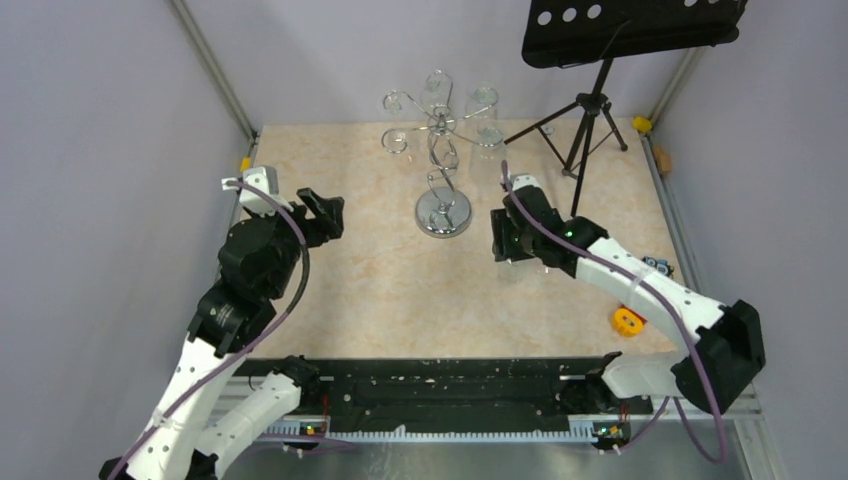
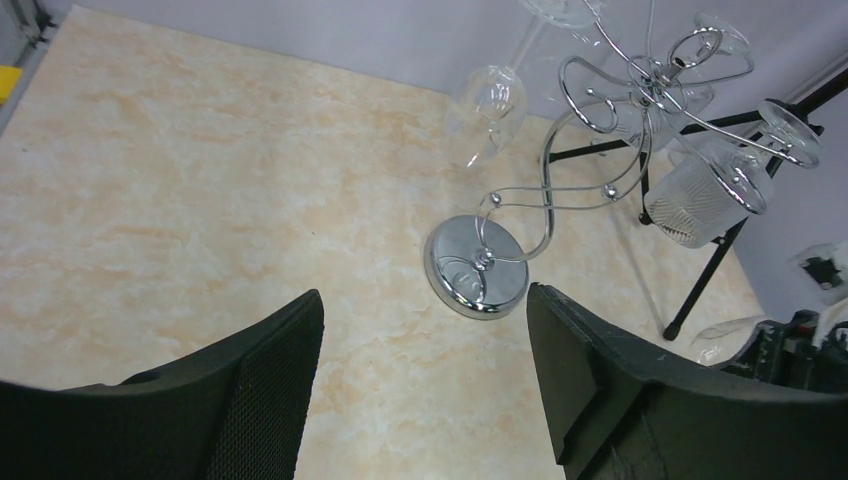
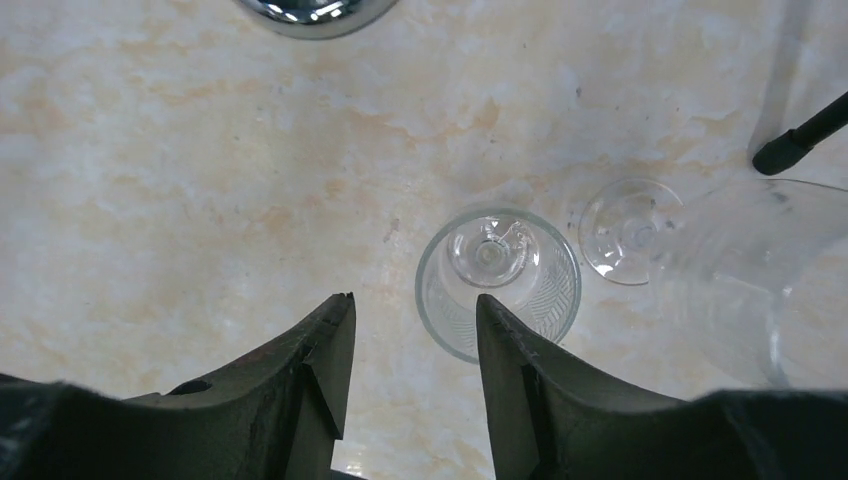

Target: Take the wine glass off the wine glass rack

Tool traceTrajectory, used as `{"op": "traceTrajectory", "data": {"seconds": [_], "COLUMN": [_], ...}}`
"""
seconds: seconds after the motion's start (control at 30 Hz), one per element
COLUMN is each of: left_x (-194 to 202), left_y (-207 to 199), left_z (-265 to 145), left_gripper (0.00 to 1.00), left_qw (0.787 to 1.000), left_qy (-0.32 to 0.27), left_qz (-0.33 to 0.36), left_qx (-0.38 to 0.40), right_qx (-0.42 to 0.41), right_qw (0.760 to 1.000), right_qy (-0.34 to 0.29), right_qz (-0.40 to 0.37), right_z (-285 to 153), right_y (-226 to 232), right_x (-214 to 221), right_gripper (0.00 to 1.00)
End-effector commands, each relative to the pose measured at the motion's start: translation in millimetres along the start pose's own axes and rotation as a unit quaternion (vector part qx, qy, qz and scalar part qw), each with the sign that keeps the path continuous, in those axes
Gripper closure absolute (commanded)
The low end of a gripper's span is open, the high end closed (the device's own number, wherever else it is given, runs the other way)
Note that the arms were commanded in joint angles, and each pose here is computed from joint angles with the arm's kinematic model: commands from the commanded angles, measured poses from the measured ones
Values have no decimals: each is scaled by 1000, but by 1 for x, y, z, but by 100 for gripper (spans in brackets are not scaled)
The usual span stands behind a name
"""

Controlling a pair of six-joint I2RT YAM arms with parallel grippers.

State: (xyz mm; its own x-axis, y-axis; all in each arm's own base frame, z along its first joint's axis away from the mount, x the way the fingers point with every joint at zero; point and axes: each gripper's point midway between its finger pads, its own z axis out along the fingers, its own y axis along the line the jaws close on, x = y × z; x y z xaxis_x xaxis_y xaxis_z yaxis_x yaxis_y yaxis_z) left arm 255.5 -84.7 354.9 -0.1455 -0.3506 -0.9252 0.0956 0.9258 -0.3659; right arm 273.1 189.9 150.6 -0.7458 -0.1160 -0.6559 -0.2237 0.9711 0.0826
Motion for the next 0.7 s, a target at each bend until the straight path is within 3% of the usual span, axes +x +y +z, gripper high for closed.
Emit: {"op": "traceTrajectory", "data": {"seconds": [0.0,0.17,0.3,0.37,0.67], "left_x": [1,6,5,6,11], "left_y": [-18,-28,-34,-38,-39], "left_z": [9,15,15,15,11], "left_gripper": [22,22,22,21,16], "left_qw": [998,996,995,994,994], "left_qy": [5,8,7,12,24], "left_qz": [-50,-70,-70,-68,-60], "left_qx": [31,53,70,79,89], "right_qx": [-53,-147,-185,-189,-270], "right_qw": [992,968,936,925,876], "right_qy": [-107,-188,-284,-307,-298], "right_qz": [36,74,97,123,265], "right_z": [-53,-110,-172,-186,-159], "right_y": [9,26,20,11,-15], "right_x": [-58,-99,-152,-174,-231], "right_gripper": [50,45,30,27,28]}}
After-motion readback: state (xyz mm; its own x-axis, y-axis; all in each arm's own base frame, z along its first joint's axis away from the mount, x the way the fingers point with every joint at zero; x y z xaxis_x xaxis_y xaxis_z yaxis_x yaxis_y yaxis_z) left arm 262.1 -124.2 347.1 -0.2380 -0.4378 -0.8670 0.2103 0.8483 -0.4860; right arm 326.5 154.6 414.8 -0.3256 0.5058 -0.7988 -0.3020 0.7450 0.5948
